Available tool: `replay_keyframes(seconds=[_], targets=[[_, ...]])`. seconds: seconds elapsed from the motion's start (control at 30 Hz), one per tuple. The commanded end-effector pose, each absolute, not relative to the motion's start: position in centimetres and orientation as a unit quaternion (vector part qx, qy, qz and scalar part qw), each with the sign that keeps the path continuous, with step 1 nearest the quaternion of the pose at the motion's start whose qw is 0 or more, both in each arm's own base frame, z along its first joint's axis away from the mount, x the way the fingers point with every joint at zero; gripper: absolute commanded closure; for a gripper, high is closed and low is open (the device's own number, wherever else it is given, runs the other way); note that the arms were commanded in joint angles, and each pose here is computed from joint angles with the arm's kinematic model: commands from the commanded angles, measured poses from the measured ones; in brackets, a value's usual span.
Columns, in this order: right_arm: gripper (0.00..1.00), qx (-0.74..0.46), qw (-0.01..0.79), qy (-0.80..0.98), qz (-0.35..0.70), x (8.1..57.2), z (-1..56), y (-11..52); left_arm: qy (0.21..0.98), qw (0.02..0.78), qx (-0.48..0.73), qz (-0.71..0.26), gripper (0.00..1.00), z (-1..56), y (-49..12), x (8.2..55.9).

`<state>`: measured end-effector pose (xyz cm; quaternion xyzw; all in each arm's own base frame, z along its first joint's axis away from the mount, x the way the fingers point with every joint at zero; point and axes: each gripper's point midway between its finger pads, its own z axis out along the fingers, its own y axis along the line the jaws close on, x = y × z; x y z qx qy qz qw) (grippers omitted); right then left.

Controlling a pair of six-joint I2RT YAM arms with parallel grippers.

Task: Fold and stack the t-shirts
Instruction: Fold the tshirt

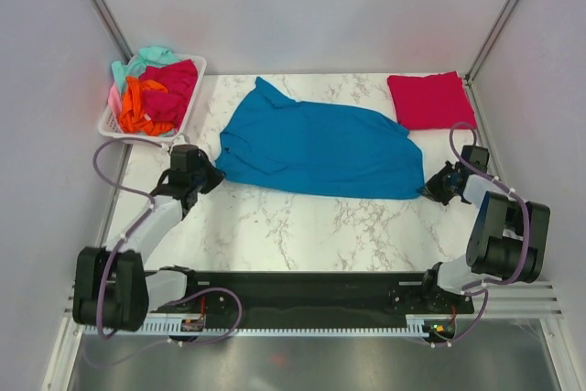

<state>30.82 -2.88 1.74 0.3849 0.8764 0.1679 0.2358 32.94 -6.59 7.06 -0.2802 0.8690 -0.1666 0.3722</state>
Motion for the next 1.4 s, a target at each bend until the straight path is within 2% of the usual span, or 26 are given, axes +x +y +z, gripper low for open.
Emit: replay_keyframes(seconds=[0.0,0.17,0.3,0.43,0.47,0.5,0.53,0.57,0.6,0.63,0.67,0.7,0.8,0.9,0.93,0.97,1.03,1.2,1.37], targets=[[1.0,0.389,0.255,0.874,0.14,30.5,4.2,-3.8,0.846,0.423,-0.286,-0.154,0.98,12.2,-5.1,32.0],[1.0,0.422,0.254,0.863,0.109,28.2,5.2,-5.0,0.846,0.422,-0.286,-0.156,0.98,14.3,-4.8,28.0],[1.0,0.442,0.246,0.857,0.099,26.2,5.1,-5.7,0.849,0.401,-0.295,-0.177,0.96,13.7,-5.3,25.1],[1.0,0.454,0.233,0.852,0.115,24.7,4.7,-5.5,0.855,0.356,-0.318,-0.203,0.81,11.2,-6.3,22.5],[0.93,0.46,0.226,0.85,0.12,24.2,4.4,-5.5,0.856,0.35,-0.321,-0.205,0.78,10.9,-6.4,22.1],[0.8,0.463,0.223,0.849,0.125,23.9,4.3,-5.5,0.856,0.339,-0.326,-0.214,0.66,10.7,-6.8,21.6],[0.47,0.463,0.217,0.849,0.136,23.5,4.2,-5.1,0.857,0.338,-0.319,-0.223,0.58,10.9,-7.2,21.4],[0.34,0.469,0.215,0.845,0.137,23.3,4.2,-5.3,0.856,0.337,-0.318,-0.228,0.49,11.3,-7.4,21.3],[0.24,0.472,0.218,0.843,0.137,23.2,4.4,-5.5,0.852,0.343,-0.317,-0.236,0.39,12.5,-7.5,21.1],[0.15,0.473,0.22,0.842,0.137,23.0,4.6,-5.7,0.85,0.351,-0.312,-0.239,0.36,13.3,-7.5,21.1],[0.13,0.474,0.229,0.839,0.137,23.0,5.3,-6.0,0.847,0.366,-0.308,-0.233,0.32,14.2,-7.1,21.3],[0.12,0.474,0.235,0.838,0.136,23.0,5.8,-6.1,0.845,0.391,-0.289,-0.224,0.29,16.1,-6.7,21.6],[0.1,0.467,0.27,0.829,0.146,24.1,8.4,-6.4,0.841,0.436,-0.254,-0.195,0.28,19.5,-5.6,23.0],[0.1,0.446,0.311,0.823,0.163,25.6,11.2,-6.5,0.86,0.426,-0.222,-0.172,0.3,20.1,-5.8,25.6],[0.09,0.437,0.329,0.821,0.164,26.2,12.3,-6.7,0.851,0.447,-0.212,-0.177,0.3,22.3,-5.9,27.2],[0.09,0.429,0.336,0.821,0.168,26.5,12.9,-6.6,0.865,0.425,-0.207,-0.167,0.3,21.3,-6.2,28.9],[0.09,0.413,0.35,0.823,0.172,27.2,14.1,-6.5,0.861,0.439,-0.183,-0.181,0.31,23.4,-7.0,31.8],[0.09,0.379,0.361,0.832,0.182,28.6,15.0,-5.1,0.883,0.38,-0.173,-0.216,0.37,20.6,-10.1,40.7],[0.09,0.35,0.355,0.846,0.189,29.8,14.6,-4.0,0.898,0.344,-0.149,-0.229,0.42,16.5,-12.9,47.1]])
